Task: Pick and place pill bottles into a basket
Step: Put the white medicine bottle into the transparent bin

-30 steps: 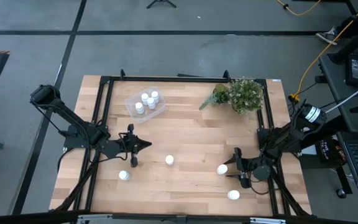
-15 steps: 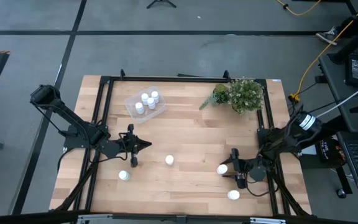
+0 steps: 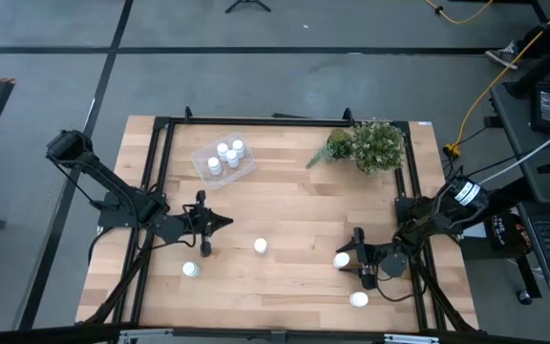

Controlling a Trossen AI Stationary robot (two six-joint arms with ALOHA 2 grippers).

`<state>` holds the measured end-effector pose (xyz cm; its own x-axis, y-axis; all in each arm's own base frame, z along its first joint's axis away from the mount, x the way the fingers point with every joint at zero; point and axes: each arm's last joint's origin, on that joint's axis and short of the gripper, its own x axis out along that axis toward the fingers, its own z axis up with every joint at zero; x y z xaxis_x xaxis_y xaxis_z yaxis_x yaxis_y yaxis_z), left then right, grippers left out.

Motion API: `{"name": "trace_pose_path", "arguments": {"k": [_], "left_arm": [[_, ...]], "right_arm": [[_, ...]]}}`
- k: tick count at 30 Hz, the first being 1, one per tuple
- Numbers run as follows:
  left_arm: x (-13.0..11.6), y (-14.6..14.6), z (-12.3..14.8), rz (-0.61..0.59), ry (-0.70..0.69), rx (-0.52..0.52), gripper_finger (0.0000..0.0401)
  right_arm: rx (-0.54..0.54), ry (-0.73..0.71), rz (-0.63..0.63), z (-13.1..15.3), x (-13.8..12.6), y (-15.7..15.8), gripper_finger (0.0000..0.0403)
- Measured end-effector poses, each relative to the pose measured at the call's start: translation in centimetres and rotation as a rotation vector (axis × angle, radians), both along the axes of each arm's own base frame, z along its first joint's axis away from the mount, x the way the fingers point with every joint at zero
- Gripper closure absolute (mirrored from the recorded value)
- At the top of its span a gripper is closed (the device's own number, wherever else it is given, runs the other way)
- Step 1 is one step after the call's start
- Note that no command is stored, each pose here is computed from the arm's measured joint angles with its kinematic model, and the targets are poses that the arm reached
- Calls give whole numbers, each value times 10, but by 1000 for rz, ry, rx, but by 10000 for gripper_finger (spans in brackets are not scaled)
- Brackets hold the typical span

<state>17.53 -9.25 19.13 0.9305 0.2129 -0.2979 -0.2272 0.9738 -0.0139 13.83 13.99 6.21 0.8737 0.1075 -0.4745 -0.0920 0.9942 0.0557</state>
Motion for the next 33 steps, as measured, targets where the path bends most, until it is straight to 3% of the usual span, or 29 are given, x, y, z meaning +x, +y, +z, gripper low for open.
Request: {"name": "trace_pose_path", "arguments": {"k": [11,21,33], "left_arm": [[0,0,0,1,-1,0,395],[0,0,0,0,0,0,395],[0,0,0,2,-1,0,395]], "right_arm": [[23,9,24,2,9,0,121],[19,25,28,1,9,-1,184],[26,36,77,3,9,0,229]]}}
